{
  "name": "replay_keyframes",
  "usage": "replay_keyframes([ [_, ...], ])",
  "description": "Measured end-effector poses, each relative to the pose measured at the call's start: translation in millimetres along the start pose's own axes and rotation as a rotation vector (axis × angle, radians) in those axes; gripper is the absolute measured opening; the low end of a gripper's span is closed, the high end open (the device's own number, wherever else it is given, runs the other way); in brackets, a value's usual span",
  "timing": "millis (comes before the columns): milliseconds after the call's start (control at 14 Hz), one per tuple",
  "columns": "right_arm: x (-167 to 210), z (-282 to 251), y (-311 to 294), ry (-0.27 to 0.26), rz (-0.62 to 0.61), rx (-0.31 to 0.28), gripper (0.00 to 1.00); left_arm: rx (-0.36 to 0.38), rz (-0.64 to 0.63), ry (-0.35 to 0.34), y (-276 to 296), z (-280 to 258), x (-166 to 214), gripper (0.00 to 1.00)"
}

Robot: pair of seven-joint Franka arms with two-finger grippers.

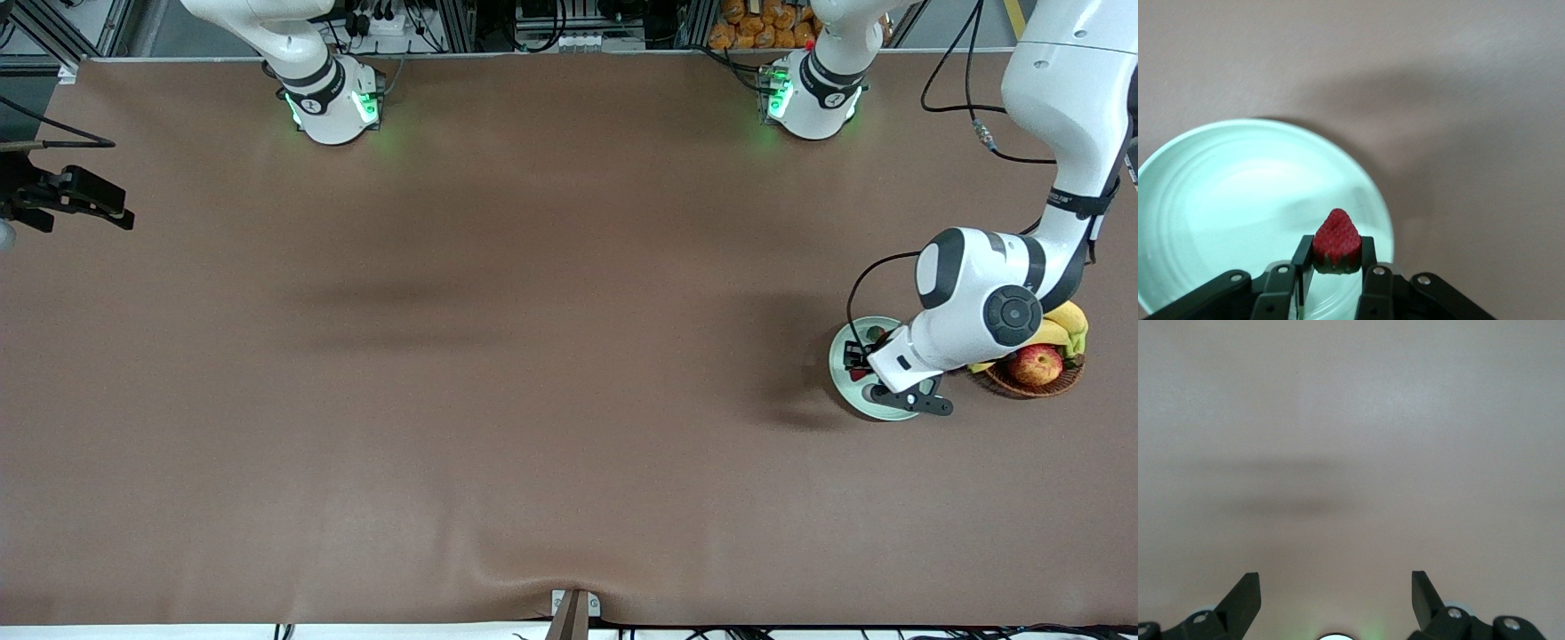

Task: Collect all strawberries into plate
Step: 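Carry the strawberry to the plate and open the left gripper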

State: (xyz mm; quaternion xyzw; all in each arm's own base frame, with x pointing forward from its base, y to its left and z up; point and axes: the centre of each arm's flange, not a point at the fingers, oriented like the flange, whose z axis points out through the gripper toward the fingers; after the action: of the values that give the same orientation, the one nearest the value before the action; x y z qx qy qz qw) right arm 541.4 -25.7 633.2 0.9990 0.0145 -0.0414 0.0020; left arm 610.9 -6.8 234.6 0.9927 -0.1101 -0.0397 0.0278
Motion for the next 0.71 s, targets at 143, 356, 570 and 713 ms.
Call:
replay_keyframes([
  [143,0,0,0,0.0,0.001,0.001,1.0,-0.003,0.009,-0.003,-15,1,-5,0.32],
  [356,0,0,1,0.002,0.004,0.01,1.0,-0.006,0.019,-0.001,-30,1,-9,0.56],
  [570,2,-1,2,0.02,0.006,0.016,1.0,-0.003,0.023,0.015,-30,-5,-5,0.88],
  [713,2,-1,2,0.023,0.008,0.028,1.0,0.002,0.028,0.04,-28,-15,3,1.0],
])
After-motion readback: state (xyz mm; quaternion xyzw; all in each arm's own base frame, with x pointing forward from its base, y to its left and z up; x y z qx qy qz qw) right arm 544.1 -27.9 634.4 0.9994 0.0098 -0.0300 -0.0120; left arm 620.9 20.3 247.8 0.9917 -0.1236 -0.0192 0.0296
